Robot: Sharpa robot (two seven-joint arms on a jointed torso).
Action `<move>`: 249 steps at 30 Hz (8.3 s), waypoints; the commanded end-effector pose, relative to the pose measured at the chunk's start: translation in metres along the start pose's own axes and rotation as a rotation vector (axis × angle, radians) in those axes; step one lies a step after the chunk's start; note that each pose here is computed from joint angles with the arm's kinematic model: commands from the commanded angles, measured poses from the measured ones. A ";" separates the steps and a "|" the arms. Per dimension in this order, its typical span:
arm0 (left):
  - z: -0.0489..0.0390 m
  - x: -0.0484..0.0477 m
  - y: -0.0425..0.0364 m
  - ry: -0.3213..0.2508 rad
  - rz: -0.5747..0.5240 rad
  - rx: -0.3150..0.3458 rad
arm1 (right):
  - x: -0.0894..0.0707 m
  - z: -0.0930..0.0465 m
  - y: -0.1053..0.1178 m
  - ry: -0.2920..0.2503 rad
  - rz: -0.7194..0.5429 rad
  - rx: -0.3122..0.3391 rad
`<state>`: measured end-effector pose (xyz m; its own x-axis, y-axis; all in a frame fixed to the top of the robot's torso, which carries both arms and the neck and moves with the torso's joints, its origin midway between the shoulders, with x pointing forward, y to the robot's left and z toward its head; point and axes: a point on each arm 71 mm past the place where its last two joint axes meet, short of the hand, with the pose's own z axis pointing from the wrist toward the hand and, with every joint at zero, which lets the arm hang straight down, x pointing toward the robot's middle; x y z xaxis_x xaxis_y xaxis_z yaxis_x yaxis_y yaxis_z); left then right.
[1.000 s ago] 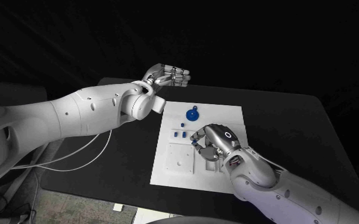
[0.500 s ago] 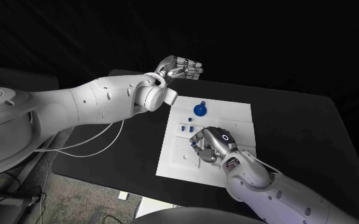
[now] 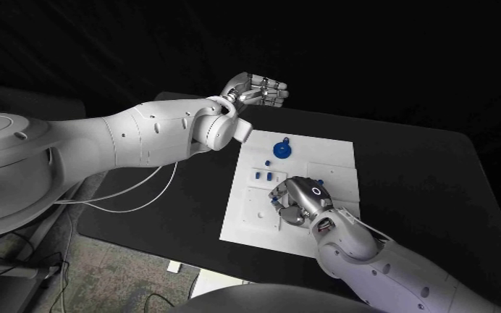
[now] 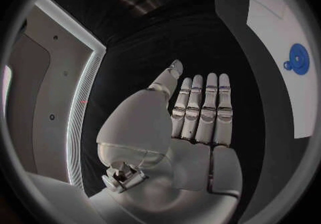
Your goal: Assemble the parts on the task board
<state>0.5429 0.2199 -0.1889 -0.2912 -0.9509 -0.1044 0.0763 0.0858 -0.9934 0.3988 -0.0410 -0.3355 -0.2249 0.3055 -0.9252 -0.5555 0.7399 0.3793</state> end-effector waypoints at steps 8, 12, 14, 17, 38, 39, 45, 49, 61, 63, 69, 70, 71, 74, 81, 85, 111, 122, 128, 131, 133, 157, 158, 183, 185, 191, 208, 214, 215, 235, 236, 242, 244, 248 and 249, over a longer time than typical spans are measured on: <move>0.0007 0.0029 -0.0018 0.008 -0.012 0.012 | 0.008 0.000 0.000 0.035 -0.044 -0.006; 0.0007 0.0030 -0.0018 0.008 -0.012 0.011 | 0.009 0.001 0.002 0.039 -0.049 -0.006; 0.0007 0.0030 -0.0018 0.009 -0.012 0.011 | 0.010 0.001 0.002 0.038 -0.053 -0.005; 0.0007 0.0032 -0.0018 0.010 -0.013 0.010 | 0.010 0.001 0.002 0.034 -0.057 -0.001; 0.0009 0.0055 -0.0012 0.026 -0.019 0.000 | 0.011 0.003 -0.003 0.004 -0.080 0.043; 0.0009 0.0056 -0.0012 0.027 -0.020 0.000 | 0.011 0.004 -0.003 0.003 -0.079 0.044; 0.0007 0.0054 -0.0010 0.028 -0.020 -0.002 | 0.012 0.004 -0.004 0.005 -0.080 0.051; 0.0004 0.0049 -0.0009 0.027 -0.020 -0.002 | 0.012 0.004 -0.005 0.012 -0.081 0.053; 0.0006 0.0051 -0.0008 0.027 -0.020 -0.003 | 0.016 0.004 -0.003 0.031 -0.074 0.043; 0.0005 0.0050 -0.0008 0.027 -0.020 -0.003 | 0.016 0.004 -0.002 0.029 -0.072 0.042; 0.0006 0.0050 -0.0008 0.027 -0.020 -0.003 | 0.016 0.005 0.000 0.018 -0.067 0.040; 0.0006 0.0051 -0.0008 0.027 -0.020 -0.003 | 0.016 0.005 0.000 0.016 -0.066 0.040; 0.0006 0.0051 -0.0008 0.027 -0.020 -0.003 | 0.016 0.005 0.001 0.014 -0.066 0.040; 0.0006 0.0051 -0.0008 0.027 -0.020 -0.003 | 0.016 0.006 0.002 0.009 -0.068 0.042; 0.0003 0.0048 -0.0007 0.028 -0.020 -0.005 | 0.017 0.007 0.001 0.010 -0.071 0.054; 0.0001 0.0047 -0.0007 0.030 -0.021 -0.006 | 0.017 0.007 0.001 0.011 -0.073 0.060; 0.0000 0.0059 -0.0005 0.038 -0.024 -0.011 | 0.031 0.008 0.002 0.116 -0.117 0.080; -0.0001 0.0064 -0.0005 0.039 -0.025 -0.012 | 0.040 0.007 0.004 0.176 -0.136 0.078; -0.0001 0.0064 -0.0005 0.040 -0.025 -0.013 | 0.043 0.006 0.003 0.196 -0.145 0.087; -0.0002 0.0063 -0.0004 0.040 -0.026 -0.014 | 0.043 0.005 0.001 0.188 -0.146 0.101; -0.0003 0.0062 -0.0004 0.040 -0.026 -0.014 | 0.042 0.005 0.000 0.178 -0.145 0.111; -0.0007 0.0057 -0.0001 0.042 -0.026 -0.017 | 0.036 0.005 -0.003 0.097 -0.134 0.148; -0.0007 0.0057 -0.0001 0.042 -0.026 -0.017 | 0.036 0.005 -0.003 0.095 -0.133 0.148; -0.0004 0.0073 0.0003 0.052 -0.030 -0.025 | 0.036 0.007 0.001 0.097 -0.118 0.162; -0.0004 0.0074 0.0003 0.053 -0.030 -0.026 | 0.037 0.007 0.001 0.099 -0.119 0.165; -0.0003 0.0078 0.0004 0.056 -0.031 -0.027 | 0.037 0.008 0.002 0.096 -0.120 0.167; -0.0002 0.0083 0.0006 0.061 -0.031 -0.031 | 0.037 0.009 0.003 0.093 -0.127 0.176; -0.0003 0.0083 0.0007 0.063 -0.031 -0.032 | 0.038 0.009 0.003 0.120 -0.142 0.189; -0.0003 0.0082 0.0007 0.063 -0.031 -0.032 | 0.039 0.009 0.003 0.121 -0.143 0.191; -0.0009 0.0074 0.0009 0.065 -0.029 -0.034 | 0.033 0.009 0.006 0.083 -0.119 0.190; -0.0009 0.0073 0.0009 0.065 -0.029 -0.034 | 0.032 0.009 0.006 0.080 -0.112 0.189; -0.0011 0.0070 0.0009 0.065 -0.028 -0.034 | 0.024 0.010 0.011 0.055 -0.070 0.185; -0.0011 0.0069 0.0009 0.065 -0.028 -0.035 | 0.021 0.011 0.012 0.047 -0.059 0.184; -0.0012 0.0066 0.0009 0.065 -0.027 -0.035 | 0.016 0.012 0.013 0.034 -0.045 0.186; -0.0013 0.0066 0.0009 0.065 -0.027 -0.035 | 0.015 0.013 0.013 0.031 -0.042 0.187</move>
<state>0.5404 0.2164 -0.1918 -0.3383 -0.9373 -0.0838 0.0292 0.0786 -0.9965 0.3986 -0.0192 -0.3452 -0.2199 0.2467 -0.9438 -0.4172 0.8508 0.3196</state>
